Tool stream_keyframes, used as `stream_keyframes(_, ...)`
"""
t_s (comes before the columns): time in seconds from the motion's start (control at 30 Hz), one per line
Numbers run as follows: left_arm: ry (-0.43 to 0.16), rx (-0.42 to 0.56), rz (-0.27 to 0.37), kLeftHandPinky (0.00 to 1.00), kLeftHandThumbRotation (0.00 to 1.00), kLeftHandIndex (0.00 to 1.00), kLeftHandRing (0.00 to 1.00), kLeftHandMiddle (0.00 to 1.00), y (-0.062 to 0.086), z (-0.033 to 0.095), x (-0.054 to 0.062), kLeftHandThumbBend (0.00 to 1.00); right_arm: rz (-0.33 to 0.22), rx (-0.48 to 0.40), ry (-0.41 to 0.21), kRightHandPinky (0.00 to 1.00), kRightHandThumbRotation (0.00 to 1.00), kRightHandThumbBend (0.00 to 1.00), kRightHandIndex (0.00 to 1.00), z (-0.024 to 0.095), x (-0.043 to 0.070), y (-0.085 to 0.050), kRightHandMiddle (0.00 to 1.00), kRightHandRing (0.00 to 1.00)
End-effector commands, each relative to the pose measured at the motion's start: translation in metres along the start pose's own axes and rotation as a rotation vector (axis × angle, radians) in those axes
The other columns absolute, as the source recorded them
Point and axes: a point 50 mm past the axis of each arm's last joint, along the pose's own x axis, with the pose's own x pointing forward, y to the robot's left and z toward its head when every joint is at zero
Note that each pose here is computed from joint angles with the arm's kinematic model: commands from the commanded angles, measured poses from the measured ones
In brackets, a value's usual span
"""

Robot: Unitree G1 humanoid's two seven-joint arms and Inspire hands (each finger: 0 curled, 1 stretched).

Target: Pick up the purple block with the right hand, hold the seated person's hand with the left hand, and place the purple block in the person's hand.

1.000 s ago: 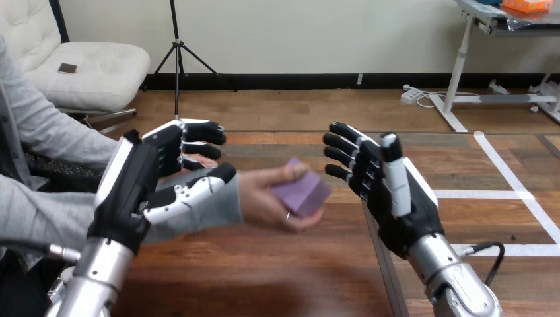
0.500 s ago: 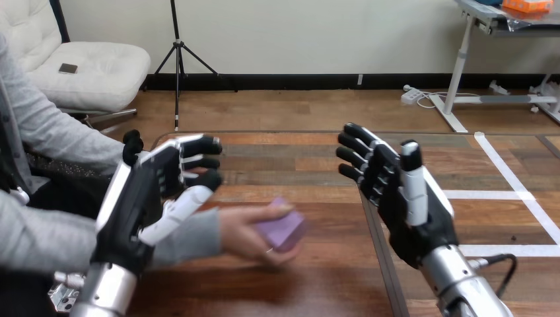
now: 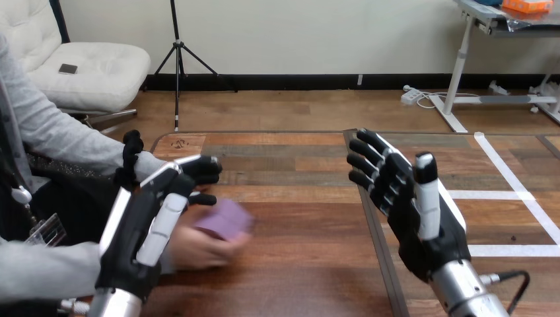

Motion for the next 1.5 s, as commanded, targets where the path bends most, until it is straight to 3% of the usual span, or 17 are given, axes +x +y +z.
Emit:
stream_keyframes(0.0,-0.088,-0.005,0.029,0.67,0.99,0.7,0.77,0.75,0.002,0.014,0.006,0.67,0.006,-0.019,-0.109,0.9,1.0,1.0,0.91,0.02,0.003,0.001,0.92,0.91)
stream_keyframes(0.27,-0.073,-0.014,0.023,0.71,0.98,0.7,0.79,0.75,-0.001,0.011,-0.001,0.66,-0.018,0.011,-0.111,0.88,1.0,1.0,0.9,0.016,-0.005,0.001,0.91,0.9)
stream_keyframes(0.87,-0.054,-0.061,0.05,0.69,0.92,0.69,0.74,0.73,-0.009,0.013,-0.016,0.63,-0.052,0.068,-0.094,0.9,1.0,0.99,0.89,0.004,-0.019,-0.001,0.9,0.9)
stream_keyframes(1.47,-0.061,-0.096,0.07,0.65,0.9,0.67,0.72,0.72,-0.009,0.011,-0.017,0.61,-0.059,0.096,-0.063,0.97,1.0,0.99,0.89,-0.006,-0.024,-0.001,0.91,0.91)
